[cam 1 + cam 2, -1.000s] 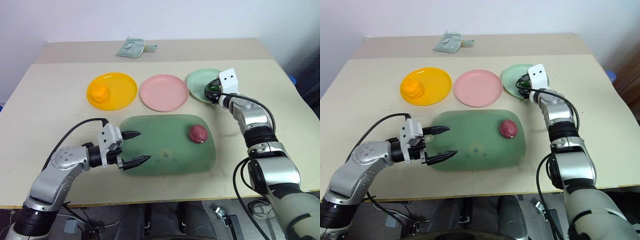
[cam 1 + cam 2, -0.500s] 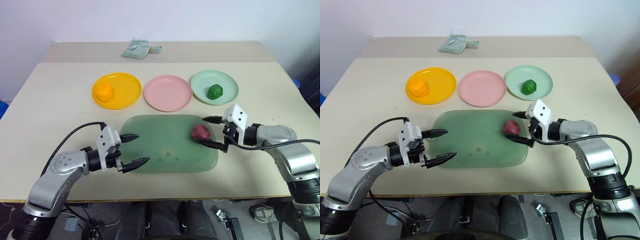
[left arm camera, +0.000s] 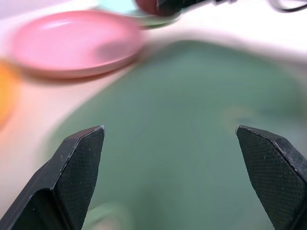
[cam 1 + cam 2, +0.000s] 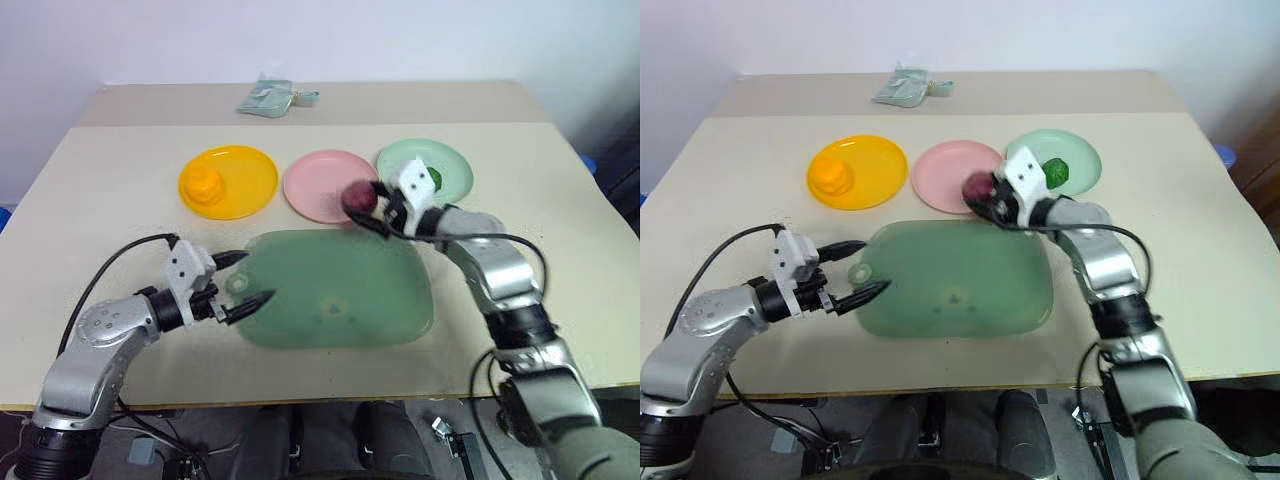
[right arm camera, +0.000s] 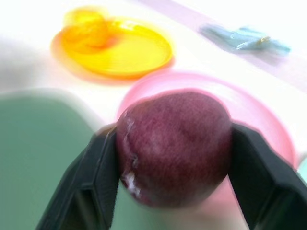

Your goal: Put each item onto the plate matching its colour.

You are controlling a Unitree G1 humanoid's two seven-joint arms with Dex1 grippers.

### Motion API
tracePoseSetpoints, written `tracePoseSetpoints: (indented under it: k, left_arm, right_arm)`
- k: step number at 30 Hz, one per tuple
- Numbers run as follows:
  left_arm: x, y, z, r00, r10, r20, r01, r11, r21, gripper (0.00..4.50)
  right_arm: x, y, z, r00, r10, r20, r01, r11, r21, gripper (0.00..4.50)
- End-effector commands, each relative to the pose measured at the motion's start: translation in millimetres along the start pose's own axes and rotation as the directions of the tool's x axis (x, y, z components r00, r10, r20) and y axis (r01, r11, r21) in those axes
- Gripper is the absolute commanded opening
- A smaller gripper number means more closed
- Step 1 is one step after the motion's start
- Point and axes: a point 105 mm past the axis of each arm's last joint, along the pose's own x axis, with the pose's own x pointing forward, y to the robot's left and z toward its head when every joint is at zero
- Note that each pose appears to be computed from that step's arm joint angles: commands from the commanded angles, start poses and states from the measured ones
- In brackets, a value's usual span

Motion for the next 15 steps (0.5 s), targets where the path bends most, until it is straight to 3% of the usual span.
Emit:
tracePoseSetpoints:
  k: [1,5,9,15]
  left_arm:
    - [-11,5,6,0.999,0.051,0.014,-0.051,0.998,0.041,4.50]
    - [-14,4,6,0.997,0.078,0.015,-0.078,0.996,0.040,4.50]
    - [-20,2,3,0.993,0.120,0.017,-0.120,0.992,0.026,4.50]
    - [-31,13,1,0.978,0.206,0.014,-0.207,0.978,0.037,4.50]
  right_arm:
    - [24,-10,-4,0.993,-0.114,-0.024,0.113,0.993,-0.034,2.51]
    - [36,-15,-6,0.990,-0.142,-0.016,0.142,0.990,0.016,2.51]
    - [27,-18,19,0.984,-0.104,0.142,0.105,0.994,-0.005,4.46]
    - [-32,-40,20,0.980,0.004,0.198,0.017,0.995,-0.103,4.46]
